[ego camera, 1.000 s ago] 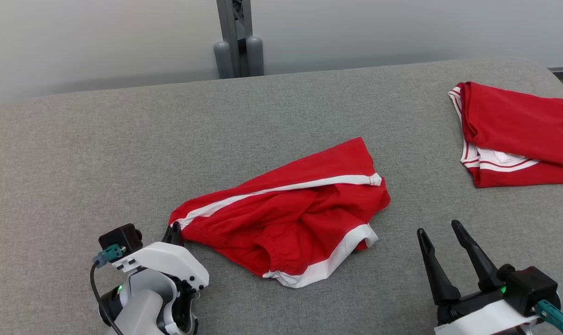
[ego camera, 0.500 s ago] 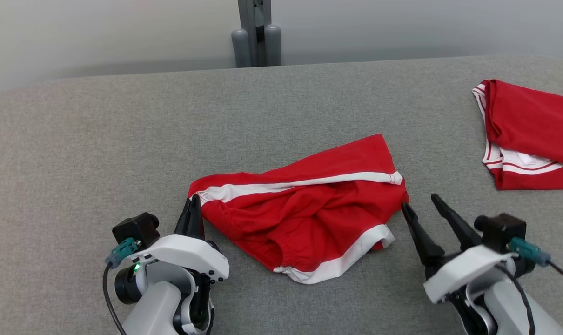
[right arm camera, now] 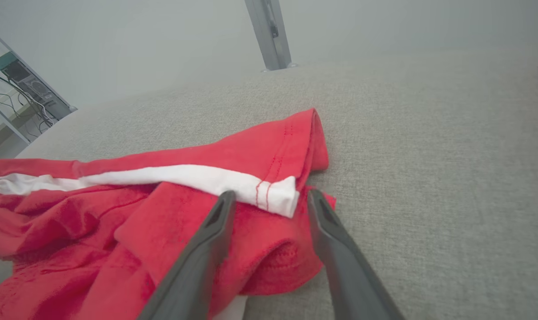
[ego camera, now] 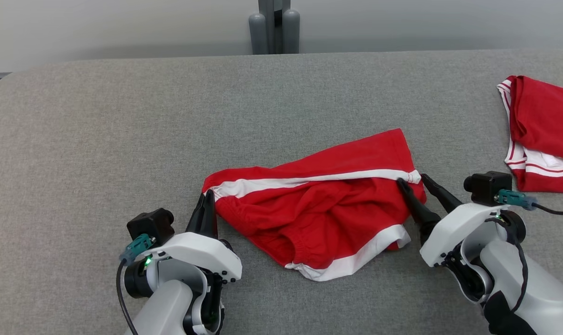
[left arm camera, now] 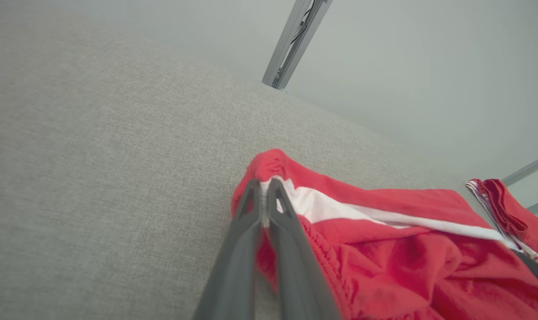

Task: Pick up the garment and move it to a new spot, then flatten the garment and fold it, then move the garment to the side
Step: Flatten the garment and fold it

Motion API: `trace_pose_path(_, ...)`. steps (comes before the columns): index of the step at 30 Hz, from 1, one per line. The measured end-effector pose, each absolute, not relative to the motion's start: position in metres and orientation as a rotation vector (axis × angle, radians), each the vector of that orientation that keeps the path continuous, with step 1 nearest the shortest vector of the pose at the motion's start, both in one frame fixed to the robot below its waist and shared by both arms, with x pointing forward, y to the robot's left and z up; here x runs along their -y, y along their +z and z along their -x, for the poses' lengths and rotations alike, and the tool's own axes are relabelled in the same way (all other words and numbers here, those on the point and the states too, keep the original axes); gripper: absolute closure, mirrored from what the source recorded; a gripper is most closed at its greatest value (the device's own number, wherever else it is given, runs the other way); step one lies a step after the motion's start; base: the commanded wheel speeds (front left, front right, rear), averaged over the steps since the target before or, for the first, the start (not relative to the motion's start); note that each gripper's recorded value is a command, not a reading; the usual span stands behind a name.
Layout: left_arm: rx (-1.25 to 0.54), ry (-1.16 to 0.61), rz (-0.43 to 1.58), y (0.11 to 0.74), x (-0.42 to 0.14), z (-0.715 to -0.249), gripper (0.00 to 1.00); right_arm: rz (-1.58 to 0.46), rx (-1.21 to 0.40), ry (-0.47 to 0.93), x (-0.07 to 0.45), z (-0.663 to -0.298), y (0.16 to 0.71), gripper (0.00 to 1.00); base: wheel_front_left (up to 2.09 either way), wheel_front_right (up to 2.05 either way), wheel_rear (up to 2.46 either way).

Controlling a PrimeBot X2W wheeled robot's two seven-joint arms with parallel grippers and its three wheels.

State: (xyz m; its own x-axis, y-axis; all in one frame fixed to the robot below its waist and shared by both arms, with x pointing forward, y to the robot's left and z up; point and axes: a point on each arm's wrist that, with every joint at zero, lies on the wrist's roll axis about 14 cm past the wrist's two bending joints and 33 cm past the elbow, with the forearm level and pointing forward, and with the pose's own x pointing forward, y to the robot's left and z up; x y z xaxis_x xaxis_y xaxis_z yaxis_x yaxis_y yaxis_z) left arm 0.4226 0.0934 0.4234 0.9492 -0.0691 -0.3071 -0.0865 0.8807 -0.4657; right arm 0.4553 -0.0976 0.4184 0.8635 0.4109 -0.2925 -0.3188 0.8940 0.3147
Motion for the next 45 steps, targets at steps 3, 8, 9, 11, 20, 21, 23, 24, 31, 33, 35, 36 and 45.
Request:
trace_pose_path(3,-0.323,0.011,0.493,0.424,-0.094,-0.423,1.0,-0.253,-0.372,0.398,0.097,-0.456,0.416,1.0,0.0,0.0,0.0)
trace_pose_path(8,-0.286,0.01,0.486,0.433,-0.097,-0.424,1.0,-0.26,-0.348,0.396,0.101,-0.457,0.423,1.0,0.0,0.0,0.0)
trace_pose_path(9,-0.271,0.01,0.483,0.436,-0.098,-0.425,1.0,-0.261,-0.339,0.394,0.103,-0.457,0.426,1.0,0.0,0.0,0.0)
trace_pose_path(11,-0.243,0.009,0.474,0.443,-0.102,-0.426,1.0,-0.258,-0.321,0.394,0.107,-0.456,0.432,1.0,0.0,0.0,0.0)
trace_pose_path(20,-0.024,-0.093,0.427,0.513,-0.109,-0.438,1.0,-0.255,-0.103,0.372,0.138,-0.466,0.509,1.0,0.0,0.0,0.0)
trace_pose_path(21,-0.004,-0.11,0.417,0.522,-0.109,-0.439,1.0,-0.252,-0.069,0.367,0.143,-0.466,0.521,1.0,0.0,0.0,0.0)
trace_pose_path(23,0.02,-0.13,0.415,0.533,-0.107,-0.44,1.0,-0.254,-0.032,0.36,0.148,-0.467,0.534,1.0,0.0,0.0,0.0)
trace_pose_path(24,0.043,-0.15,0.411,0.544,-0.105,-0.44,1.0,-0.254,0.004,0.357,0.151,-0.467,0.547,1.0,0.0,0.0,0.0)
trace_pose_path(31,0.149,-0.27,0.377,0.605,-0.093,-0.431,1.0,-0.204,0.007,0.375,0.162,-0.445,0.567,1.0,0.0,0.0,0.0)
trace_pose_path(33,0.111,-0.313,0.379,0.602,-0.081,-0.426,1.0,-0.169,-0.07,0.388,0.164,-0.434,0.549,1.0,0.0,0.0,0.0)
trace_pose_path(35,0.06,-0.331,0.386,0.587,-0.073,-0.421,1.0,-0.144,-0.137,0.384,0.17,-0.425,0.528,1.0,0.0,0.0,0.0)
trace_pose_path(36,0.031,-0.328,0.391,0.577,-0.071,-0.418,1.0,-0.142,-0.162,0.376,0.174,-0.422,0.518,1.0,0.0,0.0,0.0)
trace_pose_path(45,-0.19,-0.308,0.443,0.491,-0.049,-0.388,1.0,-0.311,-0.44,0.328,0.167,-0.369,0.413,0.29,0.0,0.0,0.0)
